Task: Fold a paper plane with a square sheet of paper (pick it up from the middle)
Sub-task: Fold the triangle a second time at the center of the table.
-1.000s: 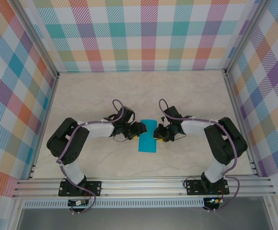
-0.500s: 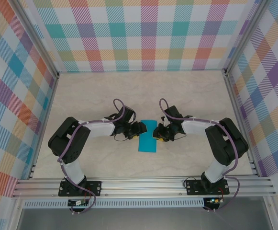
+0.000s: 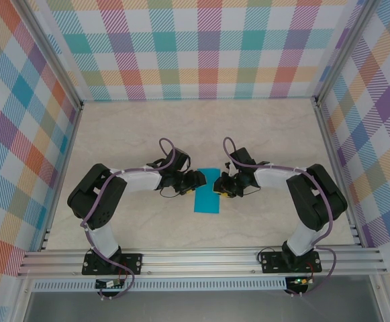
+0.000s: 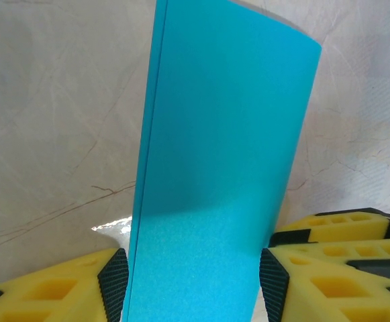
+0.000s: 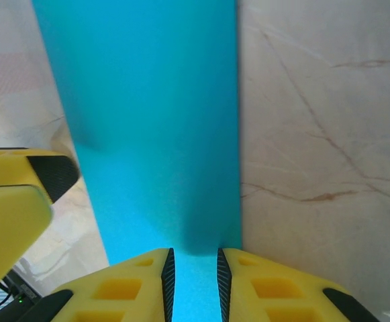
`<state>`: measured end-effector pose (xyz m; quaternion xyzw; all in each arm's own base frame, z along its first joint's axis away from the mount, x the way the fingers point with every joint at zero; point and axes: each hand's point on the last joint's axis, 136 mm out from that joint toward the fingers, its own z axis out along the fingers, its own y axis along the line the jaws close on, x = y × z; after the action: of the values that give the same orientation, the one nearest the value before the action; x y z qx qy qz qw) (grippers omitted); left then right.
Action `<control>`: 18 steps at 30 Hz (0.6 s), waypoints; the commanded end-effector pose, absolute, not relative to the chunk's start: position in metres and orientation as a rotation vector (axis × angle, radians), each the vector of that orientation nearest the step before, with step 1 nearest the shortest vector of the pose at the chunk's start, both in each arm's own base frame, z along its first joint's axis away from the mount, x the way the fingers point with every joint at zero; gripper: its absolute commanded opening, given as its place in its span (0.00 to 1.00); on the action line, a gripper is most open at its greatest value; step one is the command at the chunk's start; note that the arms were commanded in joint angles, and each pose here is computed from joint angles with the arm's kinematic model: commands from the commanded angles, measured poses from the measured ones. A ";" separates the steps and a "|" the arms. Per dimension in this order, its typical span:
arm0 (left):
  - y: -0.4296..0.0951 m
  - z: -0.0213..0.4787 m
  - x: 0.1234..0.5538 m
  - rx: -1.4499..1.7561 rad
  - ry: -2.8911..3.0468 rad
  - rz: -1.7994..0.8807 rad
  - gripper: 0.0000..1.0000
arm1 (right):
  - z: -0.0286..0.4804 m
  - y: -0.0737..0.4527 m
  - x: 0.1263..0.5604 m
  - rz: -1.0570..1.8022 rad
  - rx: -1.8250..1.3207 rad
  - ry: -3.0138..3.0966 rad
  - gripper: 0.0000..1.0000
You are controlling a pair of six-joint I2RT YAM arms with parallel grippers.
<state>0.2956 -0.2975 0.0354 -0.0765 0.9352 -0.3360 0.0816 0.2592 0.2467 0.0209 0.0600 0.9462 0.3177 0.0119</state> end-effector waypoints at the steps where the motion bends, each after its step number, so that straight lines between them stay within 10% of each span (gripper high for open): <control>1: -0.302 0.039 0.296 -0.197 2.798 -1.008 0.57 | 0.009 0.239 0.254 0.931 0.220 2.988 0.25; 18: -0.309 0.044 0.294 -0.167 2.790 -1.062 0.58 | 0.002 0.234 0.247 0.937 0.239 2.988 0.26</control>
<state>0.2930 -0.3004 0.0367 -0.0712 0.9337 -0.3424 0.0760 0.2584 0.2459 0.0176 0.0587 0.9448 0.3218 0.0178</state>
